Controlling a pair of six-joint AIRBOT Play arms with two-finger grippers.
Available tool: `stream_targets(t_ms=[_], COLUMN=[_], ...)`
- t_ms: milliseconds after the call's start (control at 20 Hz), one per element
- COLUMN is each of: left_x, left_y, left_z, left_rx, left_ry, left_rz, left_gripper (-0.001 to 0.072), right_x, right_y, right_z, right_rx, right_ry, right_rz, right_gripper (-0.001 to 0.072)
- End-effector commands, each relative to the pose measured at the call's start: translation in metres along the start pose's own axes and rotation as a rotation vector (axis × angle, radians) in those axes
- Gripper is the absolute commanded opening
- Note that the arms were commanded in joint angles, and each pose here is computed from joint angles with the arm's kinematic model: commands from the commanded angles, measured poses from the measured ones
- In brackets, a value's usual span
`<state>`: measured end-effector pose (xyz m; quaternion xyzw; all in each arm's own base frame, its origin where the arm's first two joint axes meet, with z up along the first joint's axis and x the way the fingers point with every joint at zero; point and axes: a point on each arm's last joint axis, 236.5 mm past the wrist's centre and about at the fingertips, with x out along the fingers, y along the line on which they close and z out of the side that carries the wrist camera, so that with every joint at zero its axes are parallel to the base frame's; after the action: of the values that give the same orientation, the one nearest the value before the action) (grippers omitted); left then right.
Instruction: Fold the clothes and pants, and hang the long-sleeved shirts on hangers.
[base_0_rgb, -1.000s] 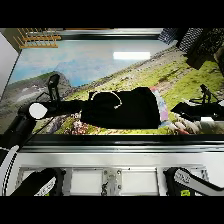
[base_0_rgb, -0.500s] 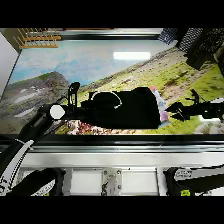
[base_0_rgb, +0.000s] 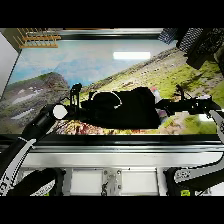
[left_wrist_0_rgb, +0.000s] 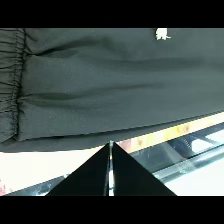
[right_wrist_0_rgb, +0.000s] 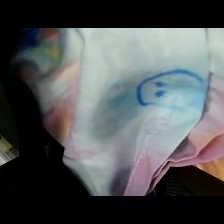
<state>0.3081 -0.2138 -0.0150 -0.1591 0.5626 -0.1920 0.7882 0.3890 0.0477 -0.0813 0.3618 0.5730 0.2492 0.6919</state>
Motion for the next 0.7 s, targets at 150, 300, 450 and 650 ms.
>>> stream_targets(t_ms=[150, 300, 450, 650], left_x=[0.000, 0.000, 0.000, 0.006], left_y=[0.000, 0.000, -0.001, -0.001], left_z=[0.000, 0.001, 0.004, 0.014], left_rx=[0.002, 0.002, 0.002, -0.036], left_ry=[0.000, -0.002, -0.018, -0.036], left_rz=[0.000, 0.000, -0.002, -0.001], left_gripper=[0.0010, 0.0010, 0.0010, 0.0009], right_x=[0.043, 0.054, 0.052, 0.021], right_y=[0.022, 0.021, 0.021, 0.008], right_z=[-0.020, -0.034, -0.038, -0.041], right_rx=[-0.045, -0.075, -0.085, -0.035], right_ry=[0.109, 0.168, 0.186, 0.205], right_rz=[0.023, -0.002, -0.005, -0.157], right_gripper=[0.0712, 0.0691, 0.0020, 0.0013])
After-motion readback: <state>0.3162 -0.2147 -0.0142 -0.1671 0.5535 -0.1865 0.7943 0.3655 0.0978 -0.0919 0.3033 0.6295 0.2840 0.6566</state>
